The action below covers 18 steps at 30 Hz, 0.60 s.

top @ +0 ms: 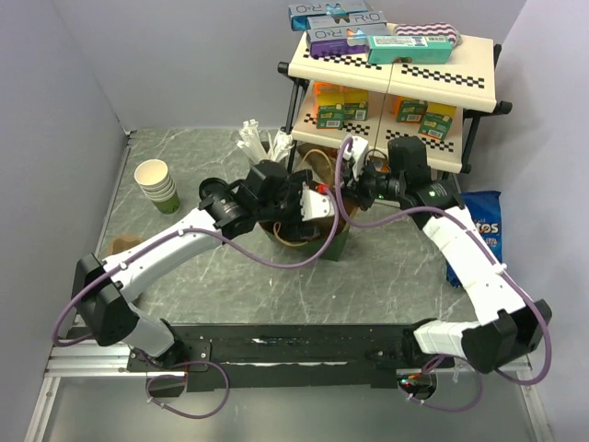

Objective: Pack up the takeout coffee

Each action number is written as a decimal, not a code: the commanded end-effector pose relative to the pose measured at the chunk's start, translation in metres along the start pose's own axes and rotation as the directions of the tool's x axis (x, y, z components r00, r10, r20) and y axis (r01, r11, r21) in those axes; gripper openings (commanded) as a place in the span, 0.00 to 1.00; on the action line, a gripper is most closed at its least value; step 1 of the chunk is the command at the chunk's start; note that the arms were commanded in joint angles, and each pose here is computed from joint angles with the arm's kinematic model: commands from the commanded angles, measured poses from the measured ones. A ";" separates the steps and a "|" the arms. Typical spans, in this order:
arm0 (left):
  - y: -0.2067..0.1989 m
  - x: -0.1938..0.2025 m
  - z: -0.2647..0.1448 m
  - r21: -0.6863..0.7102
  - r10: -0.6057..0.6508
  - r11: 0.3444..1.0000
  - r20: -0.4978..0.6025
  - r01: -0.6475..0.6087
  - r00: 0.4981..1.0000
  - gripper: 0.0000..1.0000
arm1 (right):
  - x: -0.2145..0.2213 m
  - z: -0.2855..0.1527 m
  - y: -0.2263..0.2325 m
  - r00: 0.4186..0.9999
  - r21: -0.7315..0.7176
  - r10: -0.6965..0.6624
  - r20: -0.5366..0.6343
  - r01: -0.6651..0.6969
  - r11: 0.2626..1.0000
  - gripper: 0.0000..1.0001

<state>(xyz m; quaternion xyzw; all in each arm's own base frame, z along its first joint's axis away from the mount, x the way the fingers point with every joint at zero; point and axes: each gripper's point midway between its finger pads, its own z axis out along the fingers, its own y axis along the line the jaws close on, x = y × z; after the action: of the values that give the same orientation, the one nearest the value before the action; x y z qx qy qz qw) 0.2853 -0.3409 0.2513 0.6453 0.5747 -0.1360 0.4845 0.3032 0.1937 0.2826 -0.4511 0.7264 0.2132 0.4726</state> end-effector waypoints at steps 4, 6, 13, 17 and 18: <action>0.057 -0.074 -0.005 -0.152 -0.077 0.982 0.216 0.111 0.973 0.99 | 0.001 0.010 -0.023 0.998 0.004 0.062 -0.032 -0.062 0.998 0.00; 0.079 -0.096 -0.010 -0.209 -0.098 0.964 0.282 0.161 0.954 0.99 | 0.001 0.011 -0.028 0.997 0.013 0.066 -0.036 -0.066 0.998 0.00; 0.151 -0.115 -0.030 -0.475 -0.136 0.833 0.324 0.285 0.936 1.00 | -0.001 0.017 -0.040 0.996 0.036 0.075 -0.037 -0.074 0.997 0.01; 0.171 -0.103 -0.049 -0.606 -0.105 0.749 0.290 0.267 0.951 0.99 | -0.006 0.015 -0.049 0.996 0.070 0.085 -0.031 -0.083 0.994 0.07; 0.175 -0.099 -0.051 -0.633 -0.083 0.738 0.257 0.232 0.963 1.00 | -0.008 0.015 -0.051 0.996 0.074 0.087 -0.029 -0.085 0.994 0.10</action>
<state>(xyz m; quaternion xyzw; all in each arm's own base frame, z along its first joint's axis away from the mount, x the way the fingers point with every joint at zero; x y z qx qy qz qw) 0.3694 -0.3695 0.3929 0.4377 0.5887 -0.1034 0.6717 0.3439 0.1855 0.2690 -0.4190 0.7619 0.2083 0.4479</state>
